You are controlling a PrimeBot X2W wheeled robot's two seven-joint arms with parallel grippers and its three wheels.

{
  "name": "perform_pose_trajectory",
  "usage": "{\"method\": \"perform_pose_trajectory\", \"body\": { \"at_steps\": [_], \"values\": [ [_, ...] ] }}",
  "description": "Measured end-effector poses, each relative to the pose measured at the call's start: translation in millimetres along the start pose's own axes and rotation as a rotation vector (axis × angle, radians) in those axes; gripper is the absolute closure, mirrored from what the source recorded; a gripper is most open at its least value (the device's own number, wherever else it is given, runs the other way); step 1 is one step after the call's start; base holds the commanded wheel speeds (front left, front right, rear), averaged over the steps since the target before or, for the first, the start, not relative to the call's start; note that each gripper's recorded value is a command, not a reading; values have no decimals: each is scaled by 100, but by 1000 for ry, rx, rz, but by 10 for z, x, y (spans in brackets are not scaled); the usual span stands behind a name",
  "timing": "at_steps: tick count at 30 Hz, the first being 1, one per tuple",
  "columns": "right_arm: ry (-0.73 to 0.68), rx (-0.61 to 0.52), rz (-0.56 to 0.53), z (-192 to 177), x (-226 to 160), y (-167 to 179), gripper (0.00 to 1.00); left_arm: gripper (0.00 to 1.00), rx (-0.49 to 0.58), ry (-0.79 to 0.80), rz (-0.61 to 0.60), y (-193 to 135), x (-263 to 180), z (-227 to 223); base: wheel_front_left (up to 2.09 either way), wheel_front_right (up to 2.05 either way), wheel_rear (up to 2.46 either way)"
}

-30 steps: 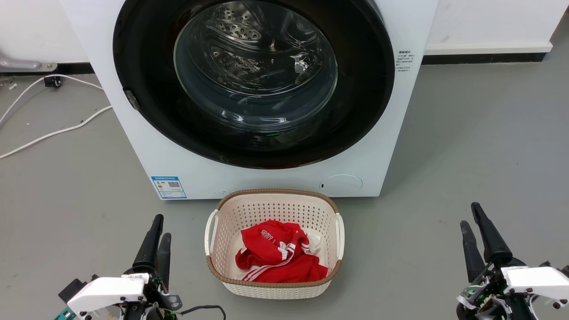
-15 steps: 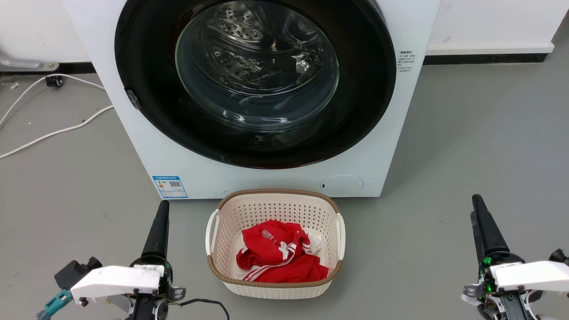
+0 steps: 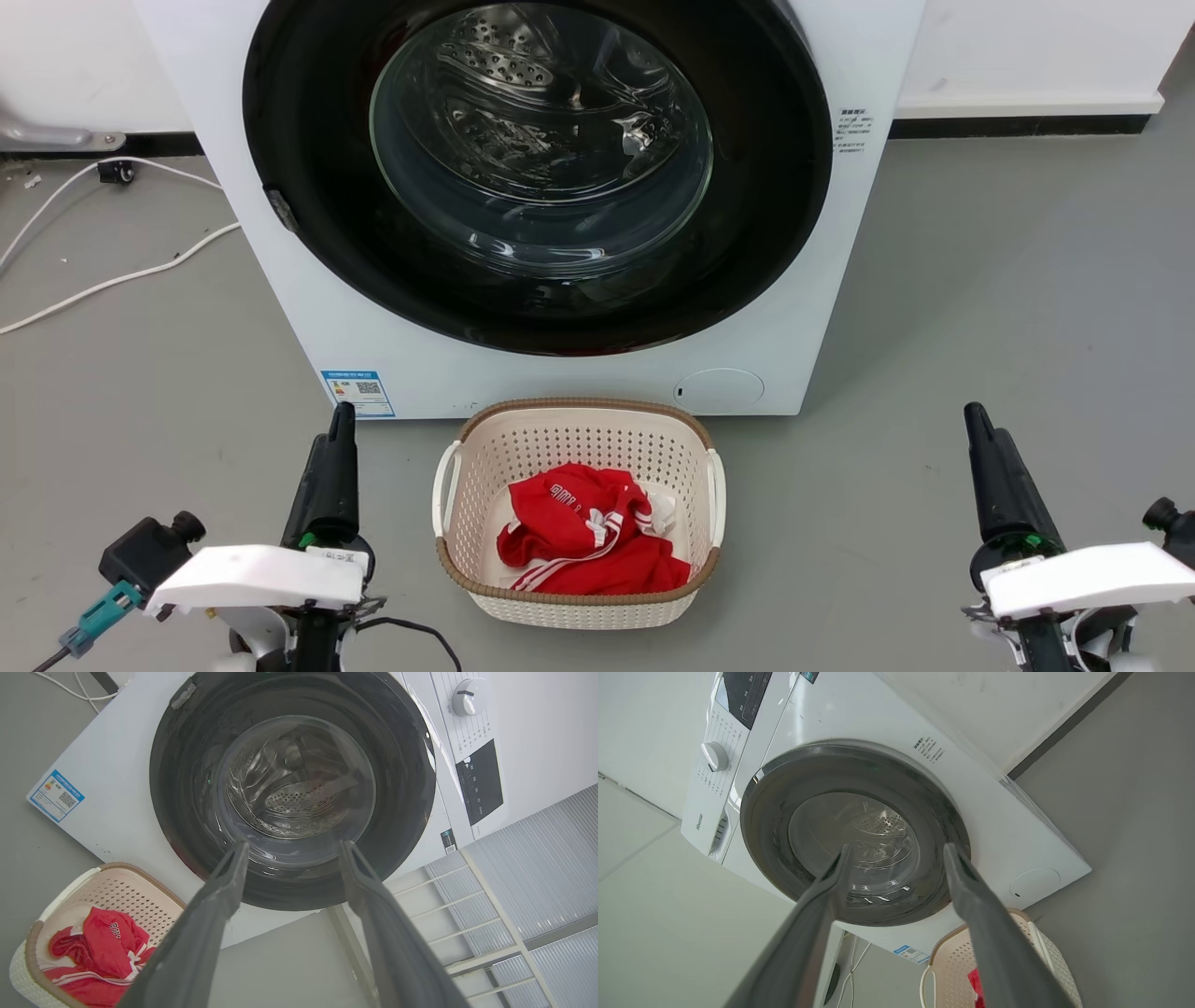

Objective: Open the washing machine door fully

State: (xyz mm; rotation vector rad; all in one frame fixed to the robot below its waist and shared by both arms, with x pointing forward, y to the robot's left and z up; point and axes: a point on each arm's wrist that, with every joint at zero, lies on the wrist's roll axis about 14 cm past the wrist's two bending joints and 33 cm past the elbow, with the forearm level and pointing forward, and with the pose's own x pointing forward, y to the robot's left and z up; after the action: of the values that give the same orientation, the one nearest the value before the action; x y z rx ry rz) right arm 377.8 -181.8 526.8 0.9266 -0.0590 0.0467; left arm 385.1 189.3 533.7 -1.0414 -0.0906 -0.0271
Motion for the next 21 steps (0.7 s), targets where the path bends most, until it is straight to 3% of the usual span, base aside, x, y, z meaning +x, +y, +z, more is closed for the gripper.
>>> {"method": "perform_pose_trajectory", "body": {
  "at_steps": [11, 21],
  "values": [
    [-3, -223, 17, -6, -29, 27, 0, 0, 225, 2, -32, -94, 7, -35, 0, 0, 0],
    [-8, -360, 36, -21, -35, 59, 0, 0, 394, 3, -52, -153, 3, -88, 0, 0, 0]
  ]
}}
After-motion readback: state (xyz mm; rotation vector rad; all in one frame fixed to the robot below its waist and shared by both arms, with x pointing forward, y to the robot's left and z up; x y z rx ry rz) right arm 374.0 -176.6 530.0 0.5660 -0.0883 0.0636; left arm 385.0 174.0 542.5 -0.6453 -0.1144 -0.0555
